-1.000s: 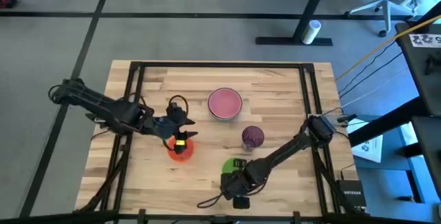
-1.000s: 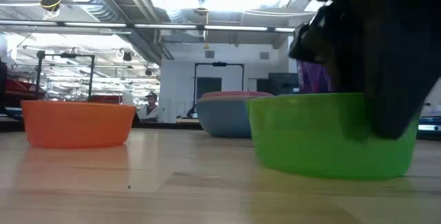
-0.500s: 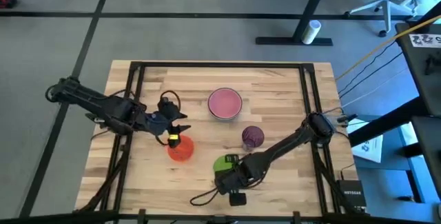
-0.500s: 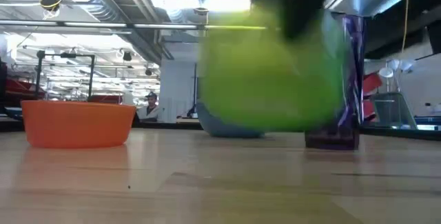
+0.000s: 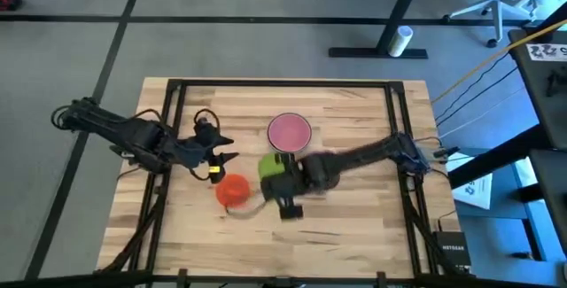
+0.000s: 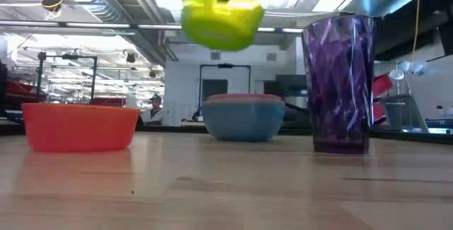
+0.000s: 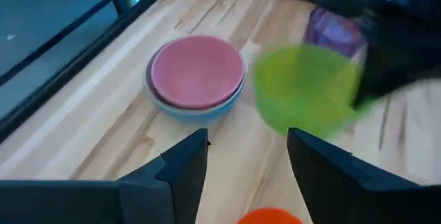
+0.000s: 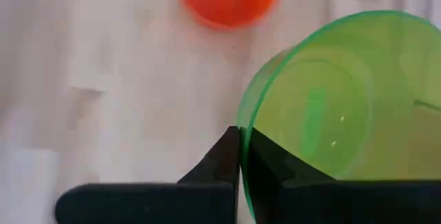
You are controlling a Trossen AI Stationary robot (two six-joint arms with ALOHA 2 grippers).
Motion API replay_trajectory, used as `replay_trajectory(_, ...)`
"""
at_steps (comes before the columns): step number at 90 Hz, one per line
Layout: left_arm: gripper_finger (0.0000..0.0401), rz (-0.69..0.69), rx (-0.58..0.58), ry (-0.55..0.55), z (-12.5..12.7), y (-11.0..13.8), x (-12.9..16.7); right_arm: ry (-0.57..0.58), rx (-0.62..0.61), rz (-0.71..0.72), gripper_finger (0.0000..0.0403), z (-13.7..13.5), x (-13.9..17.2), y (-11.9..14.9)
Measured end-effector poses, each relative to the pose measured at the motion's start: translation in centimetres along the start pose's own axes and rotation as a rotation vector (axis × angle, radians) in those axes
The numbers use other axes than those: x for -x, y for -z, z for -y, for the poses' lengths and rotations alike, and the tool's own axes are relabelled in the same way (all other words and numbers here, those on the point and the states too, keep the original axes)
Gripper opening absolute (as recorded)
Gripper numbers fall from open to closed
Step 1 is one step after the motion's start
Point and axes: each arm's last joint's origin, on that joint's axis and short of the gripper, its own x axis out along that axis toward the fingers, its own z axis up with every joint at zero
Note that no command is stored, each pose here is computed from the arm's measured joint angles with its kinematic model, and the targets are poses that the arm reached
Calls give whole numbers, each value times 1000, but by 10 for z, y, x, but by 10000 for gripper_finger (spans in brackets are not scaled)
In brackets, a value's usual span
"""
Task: Nest bowls inside each other
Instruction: Stack the green bowl on top of the pink bowl
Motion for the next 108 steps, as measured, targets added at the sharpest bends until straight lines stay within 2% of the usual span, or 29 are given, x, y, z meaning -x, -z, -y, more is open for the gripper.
replay_trajectory(26,182,-93,4,-107,-14,23,-22,10,-28,-84,0,68,-26,10)
replay_trajectory(52,152,-141,-3,-160,-48,17,-35,10,-77,-119,0,111,-28,23)
replay_trajectory(63,146,-128,-8,-150,-56,13,-33,-23,-110,-112,0,118,-36,32)
replay_trajectory(81,145,-81,3,-138,-63,8,-25,-29,-121,-80,0,115,-45,47)
replay_trajectory(108,145,-58,21,-122,-64,5,-25,-30,-125,-63,0,123,-53,50)
